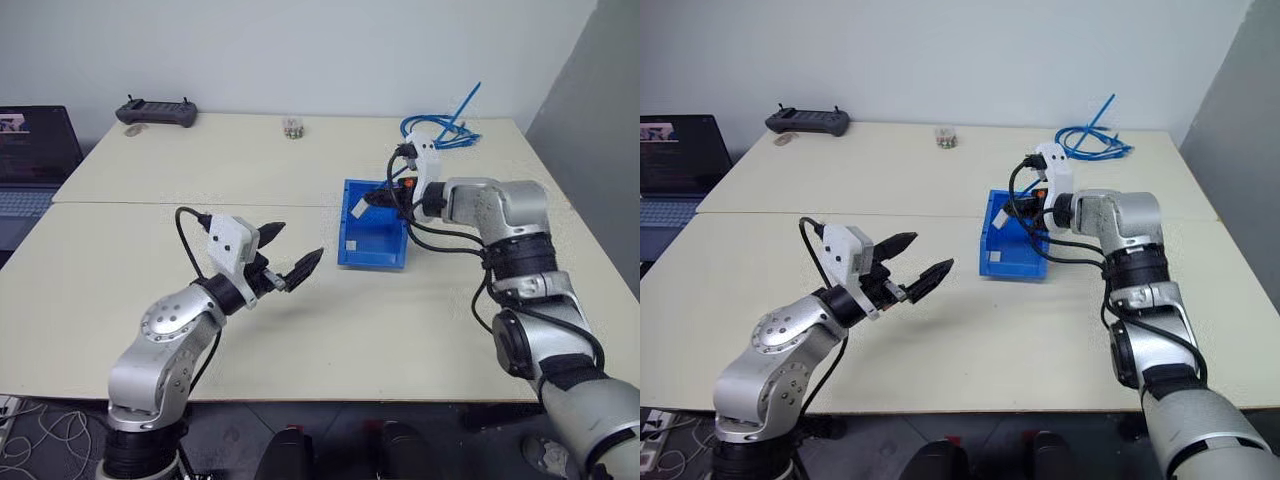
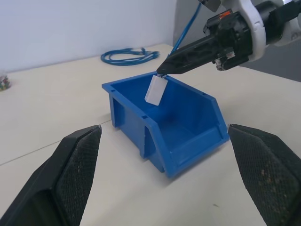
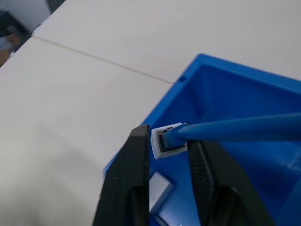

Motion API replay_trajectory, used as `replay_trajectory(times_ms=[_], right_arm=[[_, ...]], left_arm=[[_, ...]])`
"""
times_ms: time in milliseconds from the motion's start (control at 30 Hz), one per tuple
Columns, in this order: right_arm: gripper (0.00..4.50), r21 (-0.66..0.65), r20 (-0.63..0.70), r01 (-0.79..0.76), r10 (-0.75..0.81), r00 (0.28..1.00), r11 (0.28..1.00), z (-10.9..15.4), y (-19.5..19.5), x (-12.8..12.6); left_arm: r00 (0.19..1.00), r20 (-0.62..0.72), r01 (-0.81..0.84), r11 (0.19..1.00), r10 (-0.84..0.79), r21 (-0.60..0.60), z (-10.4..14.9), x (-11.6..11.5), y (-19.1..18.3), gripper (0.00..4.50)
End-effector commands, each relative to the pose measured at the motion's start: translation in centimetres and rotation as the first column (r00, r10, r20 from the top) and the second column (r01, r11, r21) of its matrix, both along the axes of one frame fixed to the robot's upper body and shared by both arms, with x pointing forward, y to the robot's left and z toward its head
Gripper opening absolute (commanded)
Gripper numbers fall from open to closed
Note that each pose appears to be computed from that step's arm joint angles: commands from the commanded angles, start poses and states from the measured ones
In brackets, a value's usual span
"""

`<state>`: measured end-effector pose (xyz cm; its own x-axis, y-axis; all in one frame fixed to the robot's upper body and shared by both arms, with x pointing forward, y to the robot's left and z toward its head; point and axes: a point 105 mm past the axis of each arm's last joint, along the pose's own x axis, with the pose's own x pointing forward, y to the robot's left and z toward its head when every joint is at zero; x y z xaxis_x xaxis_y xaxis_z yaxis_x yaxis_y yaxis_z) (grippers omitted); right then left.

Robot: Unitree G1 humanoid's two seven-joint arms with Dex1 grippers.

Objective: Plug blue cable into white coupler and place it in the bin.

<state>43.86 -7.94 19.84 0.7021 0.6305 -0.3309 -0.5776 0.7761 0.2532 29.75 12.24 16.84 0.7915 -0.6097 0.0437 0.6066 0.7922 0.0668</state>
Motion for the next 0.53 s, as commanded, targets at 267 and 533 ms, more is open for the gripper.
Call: replay_trajectory(times_ms=[267, 533], right_arm=[[3.99, -0.075, 0.139, 0.106, -0.095, 0.986, 0.992, 2.5, -3.2, 1.7], [3.99, -0.144, 0.260, 0.046, -0.007, 0.965, 0.989, 2.2, -5.8, -3.3]], left_arm=[[0.993, 0.024, -0.117, 0.993, 0.118, -0.027, 0.5, 1.1, 0.0, 4.50], [0.957, -0.001, -0.291, 0.956, 0.291, -0.024, -0.2, 3.4, 2.6, 4.50]])
